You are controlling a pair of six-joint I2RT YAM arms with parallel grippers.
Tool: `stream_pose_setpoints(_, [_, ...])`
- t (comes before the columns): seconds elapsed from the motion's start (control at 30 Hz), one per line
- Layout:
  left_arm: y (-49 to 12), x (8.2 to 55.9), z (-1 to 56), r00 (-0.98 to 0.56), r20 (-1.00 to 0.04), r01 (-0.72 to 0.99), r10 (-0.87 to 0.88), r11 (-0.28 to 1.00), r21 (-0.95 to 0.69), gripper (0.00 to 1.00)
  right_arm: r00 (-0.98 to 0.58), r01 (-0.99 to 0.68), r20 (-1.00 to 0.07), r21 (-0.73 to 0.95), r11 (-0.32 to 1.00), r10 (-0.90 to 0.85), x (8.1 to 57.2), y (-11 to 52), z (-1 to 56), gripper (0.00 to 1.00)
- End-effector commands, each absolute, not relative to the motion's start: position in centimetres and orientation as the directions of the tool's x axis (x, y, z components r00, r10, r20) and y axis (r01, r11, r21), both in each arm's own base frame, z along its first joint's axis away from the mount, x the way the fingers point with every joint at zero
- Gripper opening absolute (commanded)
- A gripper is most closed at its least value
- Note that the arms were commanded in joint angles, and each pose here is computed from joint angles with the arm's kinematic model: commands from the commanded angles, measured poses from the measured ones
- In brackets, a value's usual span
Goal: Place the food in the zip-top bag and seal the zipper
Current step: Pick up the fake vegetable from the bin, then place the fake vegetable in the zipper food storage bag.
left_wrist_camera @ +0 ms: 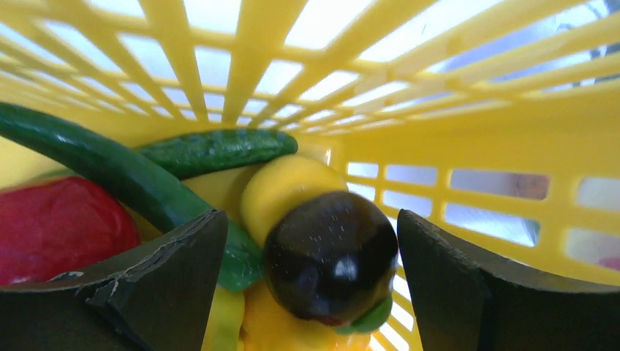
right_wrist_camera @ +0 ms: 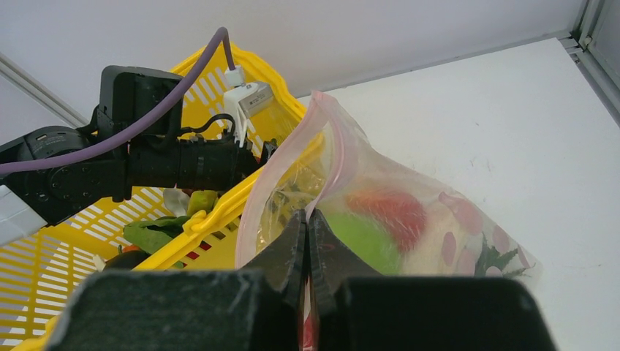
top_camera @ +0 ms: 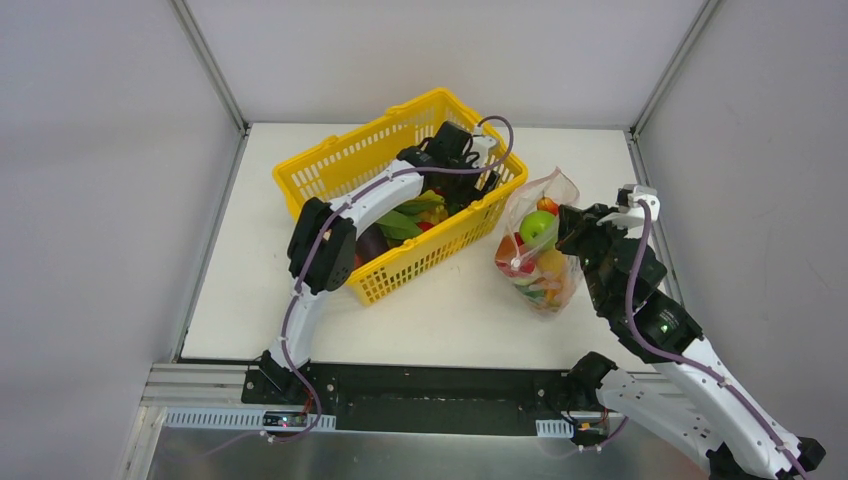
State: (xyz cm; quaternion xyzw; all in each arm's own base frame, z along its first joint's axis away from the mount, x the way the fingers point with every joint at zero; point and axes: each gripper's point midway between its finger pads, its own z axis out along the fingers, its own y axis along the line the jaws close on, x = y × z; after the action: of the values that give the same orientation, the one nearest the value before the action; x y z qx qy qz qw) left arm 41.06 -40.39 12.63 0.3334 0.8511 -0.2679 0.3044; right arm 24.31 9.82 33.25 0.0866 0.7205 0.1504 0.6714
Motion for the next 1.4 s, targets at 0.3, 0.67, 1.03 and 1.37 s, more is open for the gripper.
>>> stream_pose_setpoints(0.3, [-39.3, 36.8, 12.9, -0.622, -0.632, 0.742, 0.463, 0.605, -0.287, 0.76, -0.040, -0.115, -0.907, 0.420, 0.900, 0.419, 23.9, 10.0, 36.4, 0.00])
stream_pose_setpoints(0.67, [-38.7, 36.7, 22.2, -0.537, -0.774, 0.749, 0.336, 0.612, -0.255, 0.30, -0.055, -0.123, -0.901, 0.434, 0.893, 0.430, 23.6, 10.1, 36.3, 0.00])
stream_pose_setpoints(1.03, [-36.1, 31.4, 35.3, -0.380, -0.923, 0.777, 0.061, 0.563, -0.282, 0.31, -0.131, -0.188, -0.883, 0.469, 0.863, 0.451, 23.0, 11.8, 35.8, 0.00])
stream_pose_setpoints(1.37, [-42.4, 24.0, 36.7, -0.372, -0.923, 0.886, 0.096, 0.333, -0.323, 0.32, -0.146, -0.217, -0.867, 0.499, 0.839, 0.477, 22.4, 12.1, 36.5, 0.00])
